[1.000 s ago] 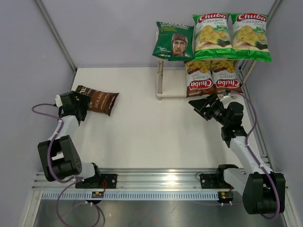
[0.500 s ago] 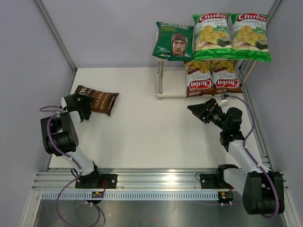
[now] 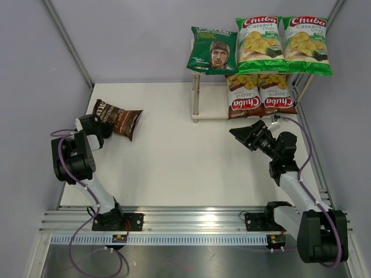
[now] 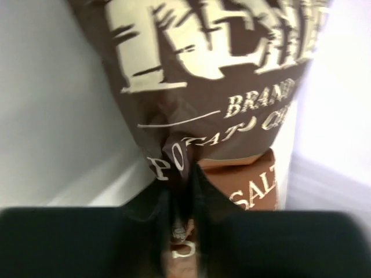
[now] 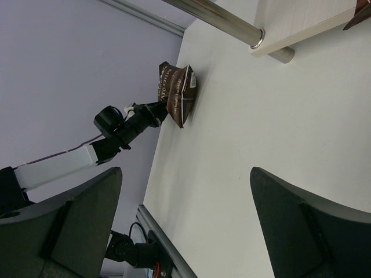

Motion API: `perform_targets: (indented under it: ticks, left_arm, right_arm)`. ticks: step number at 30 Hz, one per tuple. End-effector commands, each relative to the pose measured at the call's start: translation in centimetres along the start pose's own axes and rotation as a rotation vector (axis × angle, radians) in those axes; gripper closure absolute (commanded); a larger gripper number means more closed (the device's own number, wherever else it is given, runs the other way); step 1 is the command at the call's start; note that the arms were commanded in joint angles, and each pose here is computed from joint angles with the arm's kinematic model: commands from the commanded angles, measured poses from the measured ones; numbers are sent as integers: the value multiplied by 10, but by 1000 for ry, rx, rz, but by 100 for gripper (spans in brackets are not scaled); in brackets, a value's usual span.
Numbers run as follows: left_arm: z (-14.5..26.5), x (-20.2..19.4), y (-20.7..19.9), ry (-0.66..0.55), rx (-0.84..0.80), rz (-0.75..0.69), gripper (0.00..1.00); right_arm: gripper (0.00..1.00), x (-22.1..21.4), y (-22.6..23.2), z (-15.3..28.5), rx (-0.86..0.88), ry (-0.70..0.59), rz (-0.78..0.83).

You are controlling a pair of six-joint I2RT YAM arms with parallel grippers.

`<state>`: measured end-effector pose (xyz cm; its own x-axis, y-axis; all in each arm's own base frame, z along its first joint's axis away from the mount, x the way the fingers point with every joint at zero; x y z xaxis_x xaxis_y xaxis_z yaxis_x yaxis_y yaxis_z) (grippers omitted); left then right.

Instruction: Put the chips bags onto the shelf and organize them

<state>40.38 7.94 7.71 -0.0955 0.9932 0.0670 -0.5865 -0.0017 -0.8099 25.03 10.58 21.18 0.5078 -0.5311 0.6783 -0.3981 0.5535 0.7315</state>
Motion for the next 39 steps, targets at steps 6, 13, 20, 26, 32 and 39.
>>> perform_targets:
  ticks: [6, 13, 20, 26, 32, 39]
  left_arm:
    - [36, -29, -31, 151, -263, -42, 100]
    - [86, -63, -27, 281, -408, -11, 100]
    - [143, -92, -27, 373, -515, -18, 100]
    - [184, -118, -25, 419, -561, -6, 100]
    - [234, -139, -36, 460, -661, -11, 100]
    - [263, -162, -28, 539, -713, -42, 100]
  right_arm:
    - [1, 5, 16, -2, 108, -12, 94]
    - [1, -27, 50, -28, 197, 98, 112]
    - [1, -66, 83, -56, 225, 145, -58]
    - [0, -105, 109, -72, 233, 155, -144]
    - [1, -123, 140, -86, 354, 138, -122]
    - [1, -118, 157, -93, 420, 109, -67]
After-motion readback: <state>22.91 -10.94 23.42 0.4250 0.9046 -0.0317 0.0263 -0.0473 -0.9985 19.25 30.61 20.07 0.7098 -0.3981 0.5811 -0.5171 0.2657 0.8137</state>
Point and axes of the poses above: each gripper's point midway between its finger pads, its own z axis back along the fingers, its own y axis along the line the jaws close on, x = y × z, the point moved 6 cm from there along z, back along the fingers, and after that the axes turned 14 degrees about z, right-handed, at the moved point
